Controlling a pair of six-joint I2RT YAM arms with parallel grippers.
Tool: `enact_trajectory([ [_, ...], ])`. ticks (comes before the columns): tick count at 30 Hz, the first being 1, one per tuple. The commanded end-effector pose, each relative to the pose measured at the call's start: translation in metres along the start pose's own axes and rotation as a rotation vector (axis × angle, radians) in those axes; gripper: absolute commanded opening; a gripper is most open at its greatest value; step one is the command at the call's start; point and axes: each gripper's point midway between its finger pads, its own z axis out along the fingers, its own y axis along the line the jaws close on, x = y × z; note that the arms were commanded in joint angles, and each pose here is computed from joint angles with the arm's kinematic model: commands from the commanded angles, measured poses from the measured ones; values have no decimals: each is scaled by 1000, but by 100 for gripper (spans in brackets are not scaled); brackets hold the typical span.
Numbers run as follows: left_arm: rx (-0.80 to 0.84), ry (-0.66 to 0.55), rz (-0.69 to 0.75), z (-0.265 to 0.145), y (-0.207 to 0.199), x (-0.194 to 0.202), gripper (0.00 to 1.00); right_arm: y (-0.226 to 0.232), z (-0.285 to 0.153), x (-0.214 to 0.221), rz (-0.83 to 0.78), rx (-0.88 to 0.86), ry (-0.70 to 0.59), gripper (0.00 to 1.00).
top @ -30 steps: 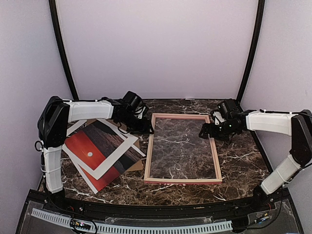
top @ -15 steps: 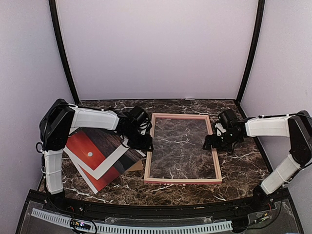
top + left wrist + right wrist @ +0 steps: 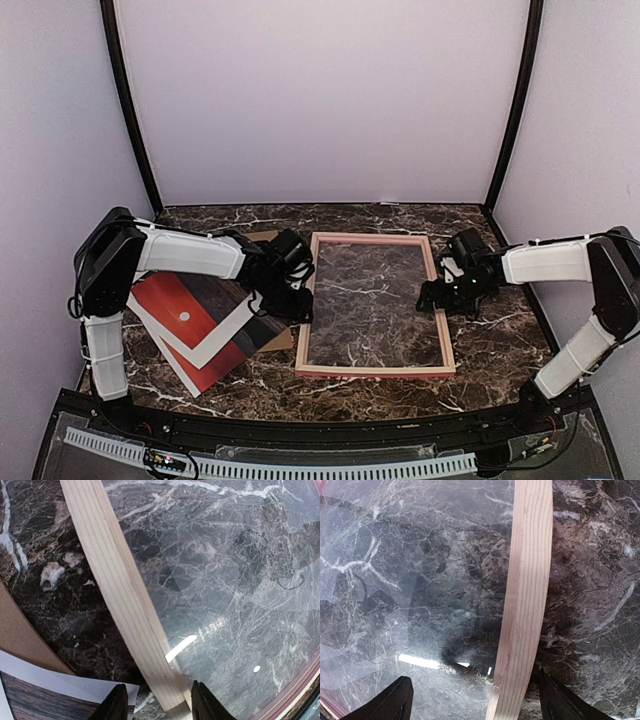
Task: Put the photo into the frame
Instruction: Frame the body at the center of the board.
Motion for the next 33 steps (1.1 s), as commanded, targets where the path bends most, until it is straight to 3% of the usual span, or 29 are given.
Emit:
enact_trajectory([
  [1,-86,4,11,-10,7,12,44,-1,4,2,1,-6,-9,89],
  [11,-174,5,50,-7,2,27,41,-7,6,5,1,22,-4,86],
  [21,-269,7,105,-14,-1,38,40,-17,12,1,-28,87,2,71],
  [33,-53,-20,151,-20,-64,33,43,-42,9,-11,-70,221,-8,55],
])
